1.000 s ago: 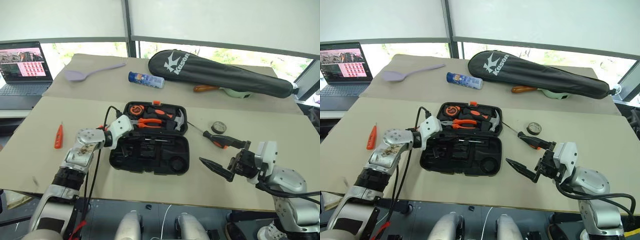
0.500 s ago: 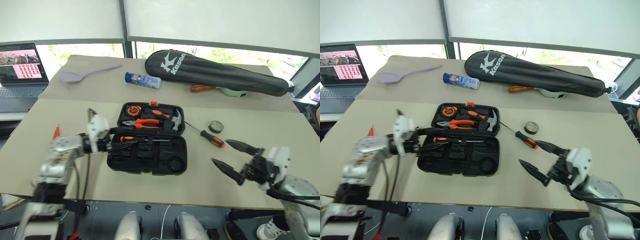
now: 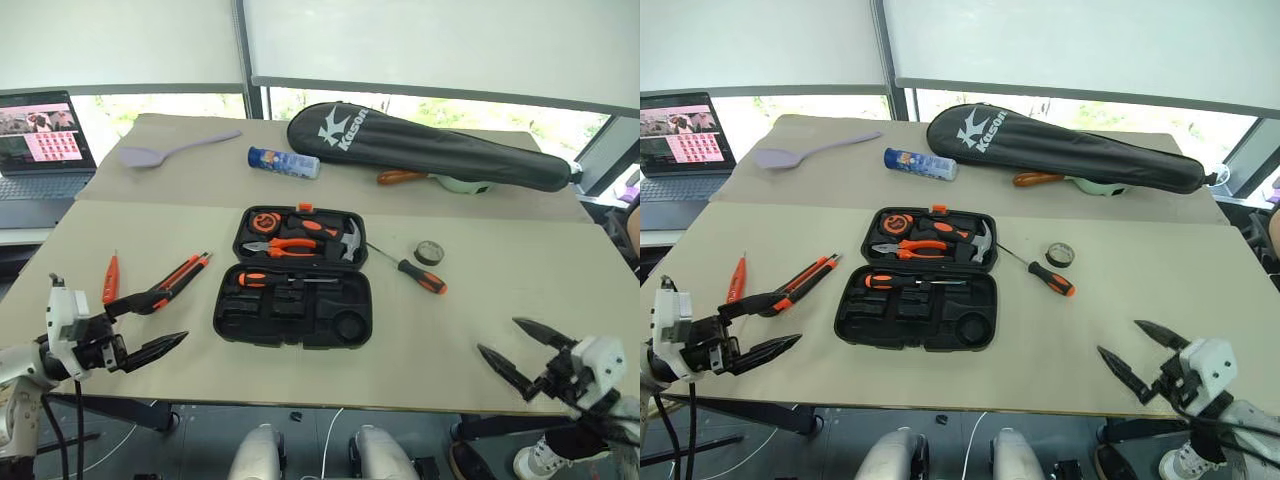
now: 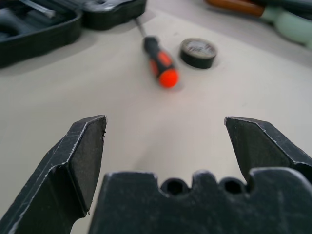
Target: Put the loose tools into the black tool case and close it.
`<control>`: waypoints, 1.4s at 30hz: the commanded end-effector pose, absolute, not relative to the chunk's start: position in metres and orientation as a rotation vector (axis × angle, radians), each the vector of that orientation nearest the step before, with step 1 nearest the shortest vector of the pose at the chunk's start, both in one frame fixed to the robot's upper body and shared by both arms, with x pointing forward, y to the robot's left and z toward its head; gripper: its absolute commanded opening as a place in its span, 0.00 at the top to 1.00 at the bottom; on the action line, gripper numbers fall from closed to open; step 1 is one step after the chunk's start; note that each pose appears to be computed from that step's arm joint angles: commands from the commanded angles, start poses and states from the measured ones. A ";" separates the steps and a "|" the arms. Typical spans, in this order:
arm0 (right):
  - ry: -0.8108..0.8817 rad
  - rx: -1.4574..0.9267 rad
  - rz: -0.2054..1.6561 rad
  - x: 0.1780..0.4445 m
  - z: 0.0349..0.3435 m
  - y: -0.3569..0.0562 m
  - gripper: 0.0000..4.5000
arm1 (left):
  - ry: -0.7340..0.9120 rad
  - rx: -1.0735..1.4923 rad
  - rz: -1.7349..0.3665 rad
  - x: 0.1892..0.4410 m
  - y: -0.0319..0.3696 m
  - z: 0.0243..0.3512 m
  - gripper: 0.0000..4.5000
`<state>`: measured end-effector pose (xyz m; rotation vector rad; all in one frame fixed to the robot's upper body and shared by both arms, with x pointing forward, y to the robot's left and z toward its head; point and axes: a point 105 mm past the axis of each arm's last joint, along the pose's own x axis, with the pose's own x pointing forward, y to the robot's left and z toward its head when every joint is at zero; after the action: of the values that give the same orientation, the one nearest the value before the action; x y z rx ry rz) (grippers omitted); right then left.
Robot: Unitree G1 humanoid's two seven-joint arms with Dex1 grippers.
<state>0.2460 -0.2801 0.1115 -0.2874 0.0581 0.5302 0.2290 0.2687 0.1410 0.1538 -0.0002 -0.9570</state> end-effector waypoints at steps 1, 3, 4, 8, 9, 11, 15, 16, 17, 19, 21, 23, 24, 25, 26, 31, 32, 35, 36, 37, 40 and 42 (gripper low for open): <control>0.113 -0.326 0.626 0.267 0.128 -0.260 0.00 | -0.079 0.151 -1.020 0.229 0.249 0.158 0.01; 0.195 -0.351 0.680 0.283 0.128 -0.249 0.00 | -0.094 0.122 -1.065 0.229 0.235 0.162 0.01; 0.239 -0.371 0.704 0.294 0.128 -0.243 0.00 | -0.099 0.109 -1.090 0.229 0.227 0.163 0.01; 0.368 -0.402 0.722 0.325 0.122 -0.228 0.00 | -0.114 0.088 -1.140 0.231 0.208 0.164 0.01; 0.391 -0.406 0.728 0.330 0.119 -0.226 0.00 | -0.116 0.086 -1.146 0.231 0.205 0.164 0.01; 0.421 -0.436 0.749 0.343 0.114 -0.218 0.00 | -0.117 0.081 -1.159 0.231 0.199 0.164 0.01; 0.498 -0.430 0.755 0.354 0.101 -0.214 0.14 | -0.114 0.079 -1.163 0.231 0.197 0.163 0.00; 0.511 -0.430 0.759 0.355 0.099 -0.213 0.23 | -0.113 0.079 -1.163 0.231 0.197 0.163 0.00; 0.511 -0.432 0.753 0.358 0.099 -0.213 0.30 | -0.113 0.081 -1.161 0.231 0.197 0.163 0.00; 0.490 -0.435 0.744 0.362 0.100 -0.213 0.47 | -0.114 0.082 -1.159 0.231 0.198 0.164 0.00; 0.479 -0.437 0.742 0.364 0.102 -0.213 0.60 | -0.128 0.084 -1.158 0.230 0.199 0.166 0.00; 0.466 -0.433 0.735 0.363 0.104 -0.214 0.75 | -0.132 0.082 -1.161 0.229 0.199 0.167 0.00; 0.456 -0.430 0.734 0.361 0.106 -0.215 0.77 | -0.134 0.077 -1.161 0.229 0.198 0.168 0.00; 0.440 -0.428 0.730 0.360 0.109 -0.217 0.77 | -0.137 0.070 -1.163 0.228 0.198 0.168 0.00; 0.422 -0.425 0.717 0.358 0.112 -0.220 0.77 | -0.144 0.059 -1.160 0.227 0.197 0.169 0.00; 0.310 -0.446 0.670 0.344 0.140 -0.233 0.77 | -0.166 0.035 -1.143 0.225 0.195 0.174 0.00; 0.286 -0.446 0.664 0.342 0.147 -0.234 0.77 | -0.168 0.033 -1.139 0.225 0.195 0.174 0.00; 0.201 -0.472 0.714 0.334 0.168 -0.226 0.77 | -0.164 0.048 -1.114 0.224 0.199 0.174 0.00; 0.168 -0.496 0.757 0.332 0.178 -0.217 0.77 | -0.156 0.060 -1.095 0.223 0.204 0.172 0.00; 0.149 -0.512 0.785 0.331 0.184 -0.211 0.77 | -0.151 0.068 -1.081 0.223 0.208 0.171 0.00; 0.087 -0.537 1.003 0.319 0.197 -0.170 0.77 | -0.135 0.094 -1.041 0.220 0.219 0.167 0.00; 0.073 -0.538 1.181 0.307 0.199 -0.136 0.77 | -0.118 0.097 -1.014 0.219 0.226 0.163 0.00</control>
<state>0.3224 -0.1699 0.1853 -0.5140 0.1410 1.0047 0.2207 0.2192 0.1566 0.0549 -0.0943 -1.0351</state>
